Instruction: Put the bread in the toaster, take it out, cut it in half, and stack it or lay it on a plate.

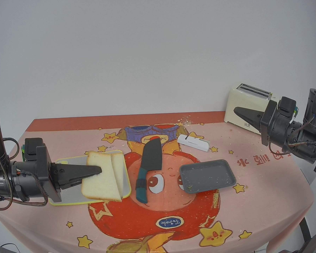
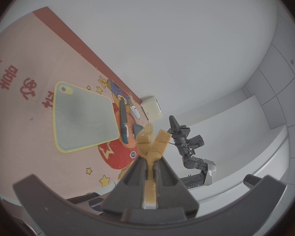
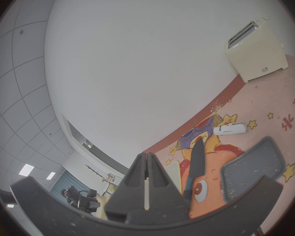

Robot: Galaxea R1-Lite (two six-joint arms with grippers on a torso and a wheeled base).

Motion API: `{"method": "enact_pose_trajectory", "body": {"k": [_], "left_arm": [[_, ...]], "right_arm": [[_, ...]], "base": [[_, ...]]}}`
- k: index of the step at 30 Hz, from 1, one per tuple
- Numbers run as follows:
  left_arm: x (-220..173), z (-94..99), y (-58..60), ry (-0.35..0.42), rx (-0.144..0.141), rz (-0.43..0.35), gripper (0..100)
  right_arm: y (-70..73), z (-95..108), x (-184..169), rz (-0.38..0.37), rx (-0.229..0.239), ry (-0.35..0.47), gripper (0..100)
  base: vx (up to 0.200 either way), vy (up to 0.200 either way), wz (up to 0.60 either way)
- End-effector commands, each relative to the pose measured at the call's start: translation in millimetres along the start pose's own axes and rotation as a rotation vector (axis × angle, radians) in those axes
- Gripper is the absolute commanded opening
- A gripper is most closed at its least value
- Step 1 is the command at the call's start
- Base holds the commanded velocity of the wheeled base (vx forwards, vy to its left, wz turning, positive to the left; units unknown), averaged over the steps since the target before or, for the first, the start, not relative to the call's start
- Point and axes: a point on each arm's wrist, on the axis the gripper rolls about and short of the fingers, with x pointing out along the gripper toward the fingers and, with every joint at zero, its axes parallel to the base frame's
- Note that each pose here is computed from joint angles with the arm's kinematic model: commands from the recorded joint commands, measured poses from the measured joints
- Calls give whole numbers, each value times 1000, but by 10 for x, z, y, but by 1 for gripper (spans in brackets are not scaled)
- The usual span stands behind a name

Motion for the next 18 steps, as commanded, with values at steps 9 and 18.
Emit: {"method": "enact_pose_trajectory", "body": {"k": [9, 18], "left_arm": [[939, 510, 204, 120, -53, 55, 0], [1664, 687, 707, 197, -124, 136, 0]], "right_arm": [[-79, 159, -15, -27, 1, -56, 0], [-26, 193, -44, -10, -4, -72, 0]], "base": [[0, -200, 0], [0, 0, 0]]}}
